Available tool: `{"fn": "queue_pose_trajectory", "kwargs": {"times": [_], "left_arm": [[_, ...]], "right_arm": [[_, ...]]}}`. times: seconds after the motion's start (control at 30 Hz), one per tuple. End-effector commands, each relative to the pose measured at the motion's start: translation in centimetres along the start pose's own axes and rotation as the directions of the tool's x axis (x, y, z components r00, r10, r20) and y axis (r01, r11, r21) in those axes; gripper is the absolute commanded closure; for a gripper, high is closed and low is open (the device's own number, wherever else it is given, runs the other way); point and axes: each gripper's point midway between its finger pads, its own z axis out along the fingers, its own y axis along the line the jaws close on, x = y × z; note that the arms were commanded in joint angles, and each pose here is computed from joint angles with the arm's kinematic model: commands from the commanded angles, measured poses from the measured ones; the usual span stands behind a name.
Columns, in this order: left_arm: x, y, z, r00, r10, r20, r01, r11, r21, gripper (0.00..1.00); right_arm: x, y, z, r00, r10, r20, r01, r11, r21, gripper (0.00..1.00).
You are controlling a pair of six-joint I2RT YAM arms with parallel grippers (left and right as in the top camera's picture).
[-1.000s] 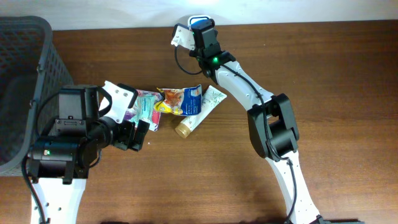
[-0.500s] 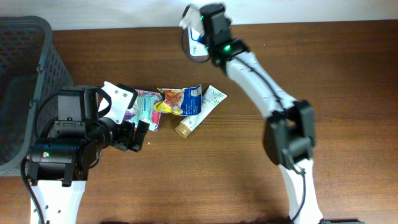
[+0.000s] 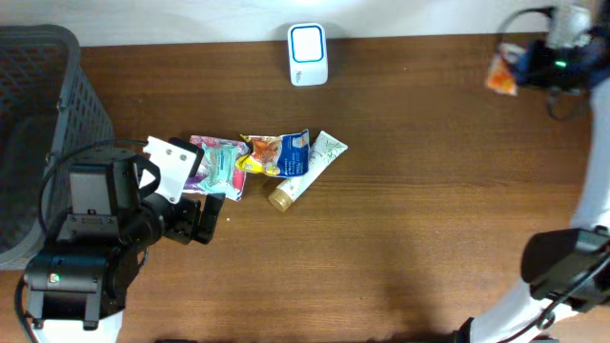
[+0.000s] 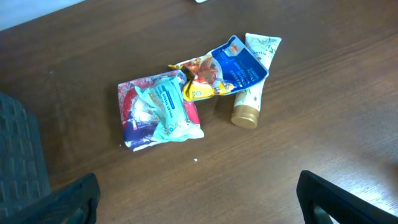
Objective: Scan the item barcode
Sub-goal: 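Carry the tissue pack to the right and drop it on the table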
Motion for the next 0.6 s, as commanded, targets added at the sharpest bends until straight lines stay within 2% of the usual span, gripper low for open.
{"fn": "queue_pose_trajectory", "kwargs": {"times": [0.0,0.1,0.23,0.37,0.5,0.53,0.57], "left_arm": [[-0.1,0.0,-0.3,1.000,0.015,0.012,-0.015,1.000,-0.002,0.01],[-0.1,0.0,-0.3,1.000,0.015,0.012,-0.015,1.000,-0.002,0.01],[-0.1,0.0,-0.3,1.000,0.015,0.012,-0.015,1.000,-0.002,0.01],[-0.1,0.0,-0.3,1.000,0.015,0.012,-0.015,1.000,-0.002,0.01],[-0.1,0.0,-0.3,1.000,0.015,0.012,-0.015,1.000,-0.002,0.01],[-0.1,0.0,-0.3,1.000,0.015,0.012,-0.015,1.000,-0.002,0.01],[-0.1,0.0,-0.3,1.000,0.016,0.011,-0.016,1.000,-0.002,0.01]], "right_arm": [[1.6,-3.9,-1.7,0.980,0.200,-0.016,-0.200,0.971,-0.129,0.96],[5.2,-9.8,-1.1,0.932,0.357,-0.062,-0.361,0.929,-0.080,0.96],[10.5,-15.0,2.7,0.874,0.476,-0.096,-0.482,0.875,-0.043,0.96],[15.5,-18.1,6.4,0.823,0.557,-0.111,-0.548,0.831,0.097,0.96],[16.9,-19.2,7.3,0.823,0.560,-0.101,-0.543,0.826,0.152,0.96],[16.9,-19.2,7.3,0.822,0.560,-0.102,-0.543,0.826,0.152,0.91],[16.9,-19.2,7.3,0.822,0.560,-0.102,-0.544,0.826,0.151,0.50]]}}
